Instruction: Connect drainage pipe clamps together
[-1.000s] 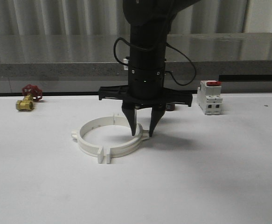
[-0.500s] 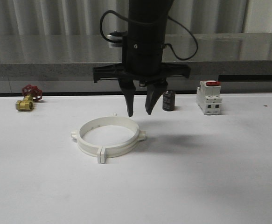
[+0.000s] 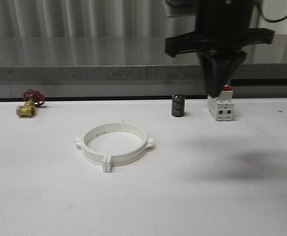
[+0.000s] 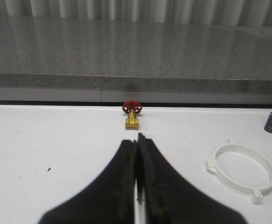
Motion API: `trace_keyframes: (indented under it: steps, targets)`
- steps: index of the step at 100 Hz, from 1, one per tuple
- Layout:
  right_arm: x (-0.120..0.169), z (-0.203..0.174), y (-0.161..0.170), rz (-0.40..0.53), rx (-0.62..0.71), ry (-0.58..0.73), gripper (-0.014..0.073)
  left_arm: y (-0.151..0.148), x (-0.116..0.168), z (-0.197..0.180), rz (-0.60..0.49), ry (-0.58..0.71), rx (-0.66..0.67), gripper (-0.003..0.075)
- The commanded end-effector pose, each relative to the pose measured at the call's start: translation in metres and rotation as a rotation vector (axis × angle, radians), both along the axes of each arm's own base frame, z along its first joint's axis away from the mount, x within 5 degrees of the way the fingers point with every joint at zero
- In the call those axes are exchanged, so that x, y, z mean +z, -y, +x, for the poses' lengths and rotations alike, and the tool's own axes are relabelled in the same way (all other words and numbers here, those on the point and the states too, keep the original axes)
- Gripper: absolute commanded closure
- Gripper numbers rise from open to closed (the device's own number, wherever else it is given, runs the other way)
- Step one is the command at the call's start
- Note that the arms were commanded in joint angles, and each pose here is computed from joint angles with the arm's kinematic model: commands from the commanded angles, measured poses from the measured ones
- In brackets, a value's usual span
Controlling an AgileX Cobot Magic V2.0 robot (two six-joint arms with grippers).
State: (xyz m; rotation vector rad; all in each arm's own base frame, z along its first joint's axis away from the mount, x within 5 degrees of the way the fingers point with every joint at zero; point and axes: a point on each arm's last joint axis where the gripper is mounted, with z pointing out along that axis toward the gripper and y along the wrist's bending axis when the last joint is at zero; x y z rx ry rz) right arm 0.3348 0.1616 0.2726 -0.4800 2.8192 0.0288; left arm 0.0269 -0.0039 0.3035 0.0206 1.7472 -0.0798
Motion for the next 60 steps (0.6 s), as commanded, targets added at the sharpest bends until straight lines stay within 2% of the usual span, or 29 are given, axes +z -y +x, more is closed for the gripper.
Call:
trace_keyframes:
  steps: [1, 30, 44, 60]
  targets:
    - [0.034, -0.016, 0.029, 0.041, -0.033, 0.128, 0.0660, 0.000, 0.014, 0.000, -0.009, 0.089, 0.004, 0.0741]
    - [0.050, -0.061, 0.101, 0.086, -0.196, 0.286, 0.0660, 0.000, 0.014, 0.000, -0.009, 0.089, 0.004, 0.0741]
    - [0.058, -0.090, 0.123, 0.132, -0.270, 0.381, 0.0660, 0.000, 0.014, 0.000, -0.009, 0.089, 0.004, 0.0741]
    - [0.063, -0.122, 0.136, 0.162, -0.296, 0.497, 0.0660, 0.000, 0.014, 0.000, -0.009, 0.089, 0.004, 0.0741]
